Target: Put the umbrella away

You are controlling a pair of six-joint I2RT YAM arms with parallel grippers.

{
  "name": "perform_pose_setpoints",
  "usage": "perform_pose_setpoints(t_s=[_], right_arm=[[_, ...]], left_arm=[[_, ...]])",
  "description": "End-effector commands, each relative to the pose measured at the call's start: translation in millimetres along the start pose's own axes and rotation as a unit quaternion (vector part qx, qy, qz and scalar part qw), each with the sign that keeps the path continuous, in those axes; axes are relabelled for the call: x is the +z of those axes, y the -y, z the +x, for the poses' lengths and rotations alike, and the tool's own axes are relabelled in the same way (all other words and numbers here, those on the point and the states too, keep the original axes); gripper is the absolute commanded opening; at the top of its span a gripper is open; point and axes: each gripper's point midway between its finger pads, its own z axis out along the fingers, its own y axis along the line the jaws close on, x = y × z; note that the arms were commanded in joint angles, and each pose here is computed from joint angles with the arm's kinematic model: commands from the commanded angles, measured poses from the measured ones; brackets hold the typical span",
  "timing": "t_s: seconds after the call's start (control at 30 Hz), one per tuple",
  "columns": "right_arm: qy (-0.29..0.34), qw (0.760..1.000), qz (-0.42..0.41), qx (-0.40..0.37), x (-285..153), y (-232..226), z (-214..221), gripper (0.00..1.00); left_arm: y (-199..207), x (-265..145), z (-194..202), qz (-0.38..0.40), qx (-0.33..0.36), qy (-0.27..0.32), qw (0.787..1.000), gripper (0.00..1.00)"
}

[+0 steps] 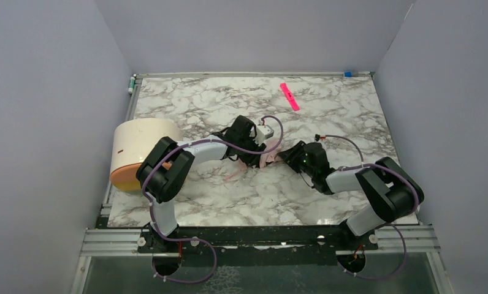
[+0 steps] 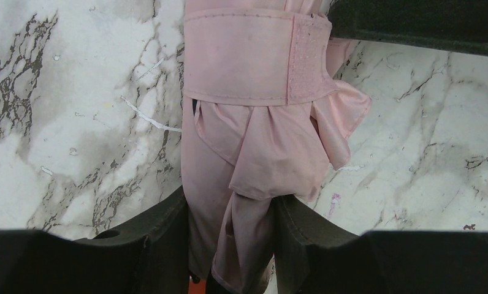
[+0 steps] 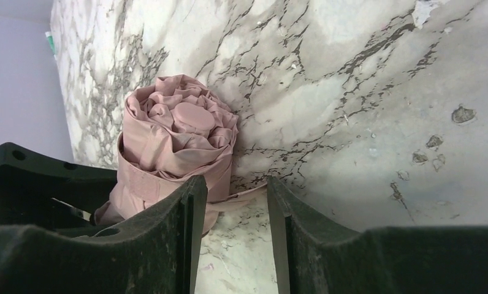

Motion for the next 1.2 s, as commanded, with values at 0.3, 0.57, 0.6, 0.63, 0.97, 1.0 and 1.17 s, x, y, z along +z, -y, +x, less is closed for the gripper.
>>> perform_pose_setpoints(t_s=[0.3,0.57,0.6,0.63,0.97,1.0,1.17], right_arm=[[-0.1,0.991,-0.024,-0.087,-8,12,39,0.46],[-0.165,0.978,-0.086,-0.096,-16,-1,64,0.47],[-0.167,0.978,-0.085,-0.095,-15,0,65,0.46],[-0.168,0.978,-0.084,-0.094,-15,1,66,0.46],[-0.111,0.989,-0.018,-0.098,-4,22,46,0.48],[-0.102,0.99,-0.012,-0.095,-4,23,43,0.48],[-0.085,0.994,0.0,-0.064,-2,23,37,0.5]], left_arm=[[-13,5,92,-0.039,-0.02,-0.149,0.988,0.0],[-14,6,90,-0.038,-0.02,-0.148,0.988,0.0],[-14,6,91,-0.038,-0.02,-0.148,0.988,0.0],[-14,6,91,-0.038,-0.019,-0.148,0.988,0.0],[-13,5,91,-0.038,-0.019,-0.149,0.988,0.0],[-14,5,91,-0.038,-0.019,-0.149,0.988,0.0],[-13,5,92,-0.037,-0.019,-0.15,0.988,0.0]])
